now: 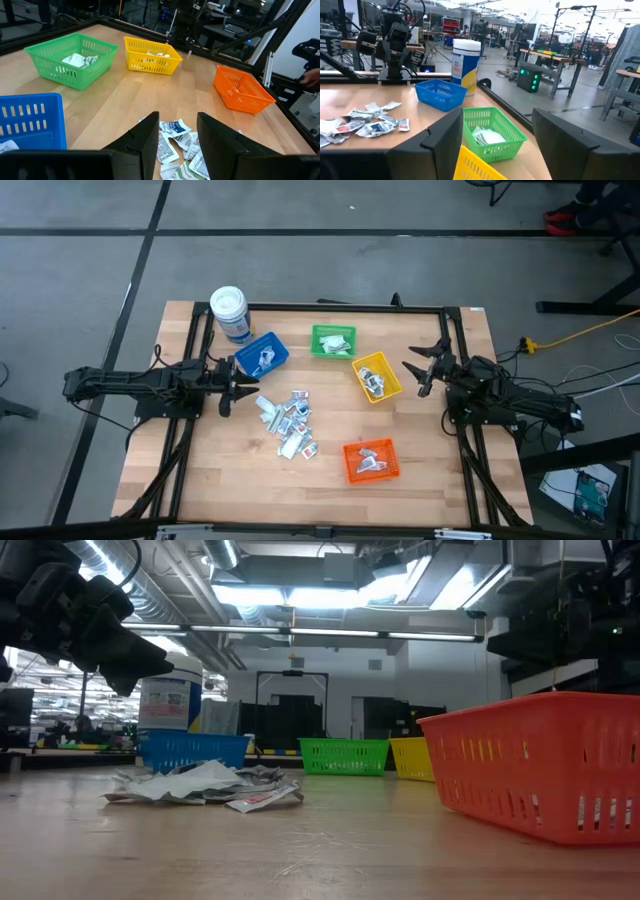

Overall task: Pick & Place First Aid Supplies
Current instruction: Put the white bandage into the green bin

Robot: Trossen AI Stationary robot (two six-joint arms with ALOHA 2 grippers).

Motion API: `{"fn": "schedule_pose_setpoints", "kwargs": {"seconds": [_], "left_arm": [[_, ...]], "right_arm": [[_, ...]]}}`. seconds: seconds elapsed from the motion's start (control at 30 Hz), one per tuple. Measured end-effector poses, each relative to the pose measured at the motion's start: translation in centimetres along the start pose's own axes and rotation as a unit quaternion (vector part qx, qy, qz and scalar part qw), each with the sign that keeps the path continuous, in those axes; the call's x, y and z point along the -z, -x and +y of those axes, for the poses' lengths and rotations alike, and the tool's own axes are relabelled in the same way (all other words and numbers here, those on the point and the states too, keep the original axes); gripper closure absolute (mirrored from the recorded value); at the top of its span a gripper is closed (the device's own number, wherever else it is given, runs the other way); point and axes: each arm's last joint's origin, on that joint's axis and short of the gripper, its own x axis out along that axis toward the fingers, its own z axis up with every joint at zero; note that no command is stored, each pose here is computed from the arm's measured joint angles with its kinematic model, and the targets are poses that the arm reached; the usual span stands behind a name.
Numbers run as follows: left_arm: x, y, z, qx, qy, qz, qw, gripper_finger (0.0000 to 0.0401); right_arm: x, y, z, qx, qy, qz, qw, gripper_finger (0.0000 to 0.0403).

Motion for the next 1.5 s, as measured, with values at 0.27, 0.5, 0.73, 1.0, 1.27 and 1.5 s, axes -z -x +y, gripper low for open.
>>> {"fn": "schedule_pose_setpoints", "kwargs": {"seconds": [0.27, 0.5, 0.73, 1.0, 1.27, 1.5], "left_arm": [[0.0, 0.0, 0.0, 0.0, 0.0, 0.0, 1.0, 0.0274], [0.0, 0.0, 0.0, 0.0, 0.0, 0.0, 1.0, 0.0274], [0.0, 0.0, 0.0, 0.0, 0.0, 0.0, 1.0, 0.0274], [0.01, 0.0, 0.0, 0.0, 0.0, 0.0, 1.0, 0.0274], [0.01, 0.0, 0.01, 0.0, 0.0, 0.0, 1.0, 0.0274], [-0.21, 0.0, -0.12, 0.012, 0.072, -0.008, 0.997, 0.0274]], "right_arm": [[0.09, -0.02, 0.03, -0.003, 0.001, 0.005, 1.0, 0.0166], [0.09, -0.02, 0.03, -0.002, 0.001, 0.005, 1.0, 0.0166], [0.08, -0.02, 0.03, -0.002, 0.001, 0.004, 1.0, 0.0166], [0.08, -0.02, 0.03, -0.002, 0.001, 0.004, 1.0, 0.0166], [0.08, -0.02, 0.03, -0.002, 0.001, 0.004, 1.0, 0.0166], [0.08, -0.02, 0.03, -0.002, 0.002, 0.004, 1.0, 0.0166]]}}
